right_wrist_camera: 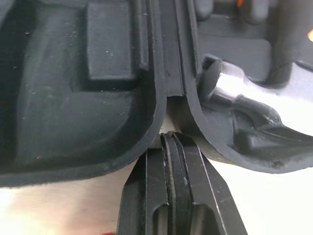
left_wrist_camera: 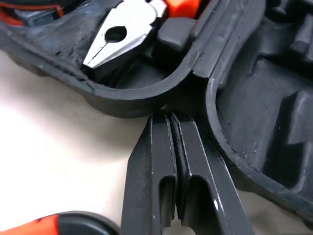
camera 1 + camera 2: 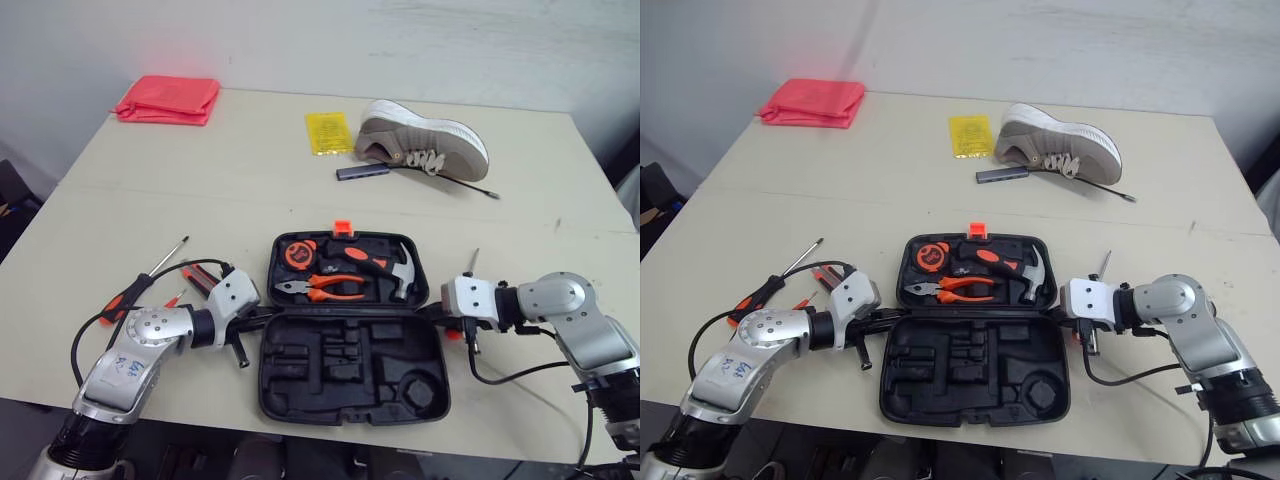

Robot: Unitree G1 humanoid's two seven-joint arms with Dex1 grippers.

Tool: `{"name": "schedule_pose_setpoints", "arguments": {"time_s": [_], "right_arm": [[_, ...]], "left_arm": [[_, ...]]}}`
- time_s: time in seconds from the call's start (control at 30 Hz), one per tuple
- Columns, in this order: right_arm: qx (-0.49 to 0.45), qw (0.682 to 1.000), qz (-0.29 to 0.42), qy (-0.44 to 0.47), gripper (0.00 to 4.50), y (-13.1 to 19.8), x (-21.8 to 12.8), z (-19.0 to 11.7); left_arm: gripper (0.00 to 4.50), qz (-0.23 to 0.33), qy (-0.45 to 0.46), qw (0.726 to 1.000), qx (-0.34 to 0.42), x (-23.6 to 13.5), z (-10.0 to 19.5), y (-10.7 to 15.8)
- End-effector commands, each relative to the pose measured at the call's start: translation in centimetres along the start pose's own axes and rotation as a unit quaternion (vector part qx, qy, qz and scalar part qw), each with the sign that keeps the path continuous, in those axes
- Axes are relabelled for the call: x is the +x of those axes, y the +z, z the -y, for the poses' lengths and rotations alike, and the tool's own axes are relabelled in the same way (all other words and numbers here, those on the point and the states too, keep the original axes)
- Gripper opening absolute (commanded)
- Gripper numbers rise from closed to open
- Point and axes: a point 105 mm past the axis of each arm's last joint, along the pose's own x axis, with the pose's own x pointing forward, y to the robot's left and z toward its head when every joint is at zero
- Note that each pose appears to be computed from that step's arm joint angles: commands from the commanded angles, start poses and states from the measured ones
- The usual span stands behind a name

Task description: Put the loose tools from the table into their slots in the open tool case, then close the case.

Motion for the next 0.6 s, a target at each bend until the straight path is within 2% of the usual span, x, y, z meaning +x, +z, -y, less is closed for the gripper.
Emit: {"name": "schedule_pose_setpoints", "arguments": {"time_s": [0.03,0.27,0.6], "right_arm": [[-0.009,1.000,0.013,0.007,0.00,1.0,-0.7,-0.4],[-0.004,1.000,0.008,-0.009,0.00,0.8,-0.9,-0.4],[0.000,0.999,0.024,-0.029,0.00,0.9,-0.4,0.3]], "left_arm": [[0.04,0.015,-0.003,1.000,0.026,0.3,-0.4,1.6],[0.04,0.010,-0.009,0.999,0.031,0.7,-0.7,1.8],[0.04,0.016,-0.006,0.999,0.032,-0.8,-0.5,1.5]]}}
